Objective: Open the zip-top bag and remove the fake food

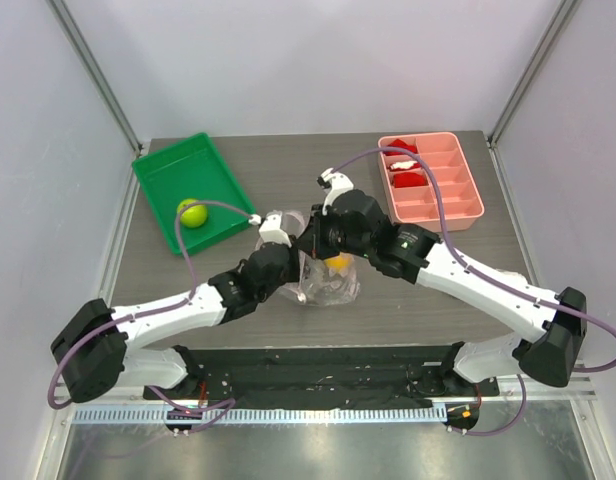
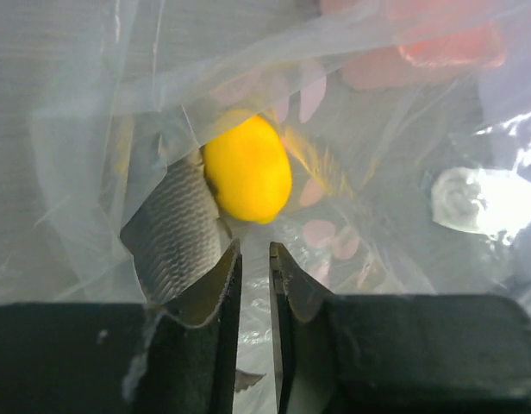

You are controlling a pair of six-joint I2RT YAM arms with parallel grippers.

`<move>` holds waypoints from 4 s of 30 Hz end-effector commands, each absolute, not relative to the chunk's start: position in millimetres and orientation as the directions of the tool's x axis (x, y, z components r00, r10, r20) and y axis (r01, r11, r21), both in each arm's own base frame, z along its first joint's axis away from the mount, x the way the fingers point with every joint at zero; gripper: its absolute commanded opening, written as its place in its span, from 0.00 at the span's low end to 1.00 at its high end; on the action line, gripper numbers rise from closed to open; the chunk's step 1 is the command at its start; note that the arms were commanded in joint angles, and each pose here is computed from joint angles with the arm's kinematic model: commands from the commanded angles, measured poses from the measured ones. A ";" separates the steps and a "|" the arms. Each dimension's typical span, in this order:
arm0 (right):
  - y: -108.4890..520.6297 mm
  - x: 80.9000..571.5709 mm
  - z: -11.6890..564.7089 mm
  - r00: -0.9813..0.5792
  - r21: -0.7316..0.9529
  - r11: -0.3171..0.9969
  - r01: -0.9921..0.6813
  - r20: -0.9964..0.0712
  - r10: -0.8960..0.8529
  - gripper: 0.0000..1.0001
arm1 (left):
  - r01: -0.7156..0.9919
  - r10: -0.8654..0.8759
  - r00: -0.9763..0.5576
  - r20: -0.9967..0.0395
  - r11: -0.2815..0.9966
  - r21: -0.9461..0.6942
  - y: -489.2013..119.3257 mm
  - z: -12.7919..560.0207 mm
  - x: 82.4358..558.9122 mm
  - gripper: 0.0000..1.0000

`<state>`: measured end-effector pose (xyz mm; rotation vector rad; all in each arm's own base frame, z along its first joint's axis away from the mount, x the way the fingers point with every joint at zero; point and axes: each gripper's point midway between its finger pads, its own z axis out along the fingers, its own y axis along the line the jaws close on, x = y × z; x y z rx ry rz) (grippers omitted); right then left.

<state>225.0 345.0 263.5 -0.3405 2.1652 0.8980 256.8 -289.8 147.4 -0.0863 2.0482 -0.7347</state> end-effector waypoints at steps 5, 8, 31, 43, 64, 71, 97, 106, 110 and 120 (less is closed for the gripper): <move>362.9 237.4 311.6 -0.638 0.540 0.648 -0.537 -0.763 0.107 0.02 | 0.465 -0.224 -0.630 -0.744 0.658 -0.592 -323.3 175.9 235.2 0.23; 355.6 247.0 313.6 -0.628 0.535 0.673 -0.511 -0.767 0.132 0.02 | 0.526 -0.206 -0.596 -0.776 0.630 -0.571 -316.3 177.6 224.2 0.21; 362.9 237.0 321.8 -0.677 0.614 0.568 -0.549 -0.725 0.129 0.04 | 0.097 -0.303 -0.765 -0.569 0.818 -0.566 -308.0 121.7 268.8 0.18; 275.8 261.9 270.8 -0.688 0.569 0.712 -0.412 -0.707 0.167 0.64 | 0.076 -0.266 -0.773 -0.576 0.863 -0.500 -283.5 93.2 265.6 0.24; 218.5 376.3 112.4 -0.690 0.351 0.924 -0.152 -0.707 0.155 0.53 | 0.158 -0.340 -0.707 -0.619 0.778 -0.608 -304.5 96.9 279.5 0.36; 205.2 413.5 85.1 -0.692 0.310 0.945 -0.104 -0.705 0.155 0.68 | 0.156 -0.355 -0.684 -0.637 0.782 -0.603 -299.7 103.4 282.9 0.36; 277.1 385.4 67.0 -0.874 0.779 0.612 -0.138 -0.387 0.295 0.38 | 0.098 -0.386 -0.675 -0.629 0.798 -0.595 -311.3 92.6 318.0 0.63; 247.8 360.1 61.6 -0.864 0.768 0.638 0.054 -0.284 0.415 0.36 | 0.245 -0.314 -0.747 -0.586 0.690 -0.681 -345.1 100.2 303.0 0.63; 233.5 366.3 69.1 -0.831 0.724 0.686 0.071 -0.337 0.442 0.26 | 0.258 -0.299 -0.775 -0.557 0.654 -0.711 -346.4 99.0 289.0 0.63; 166.3 329.2 76.2 -0.829 0.453 0.890 0.048 -0.479 0.289 0.39 | 0.329 -0.174 -0.824 -0.540 0.629 -0.705 -349.6 93.3 264.0 0.64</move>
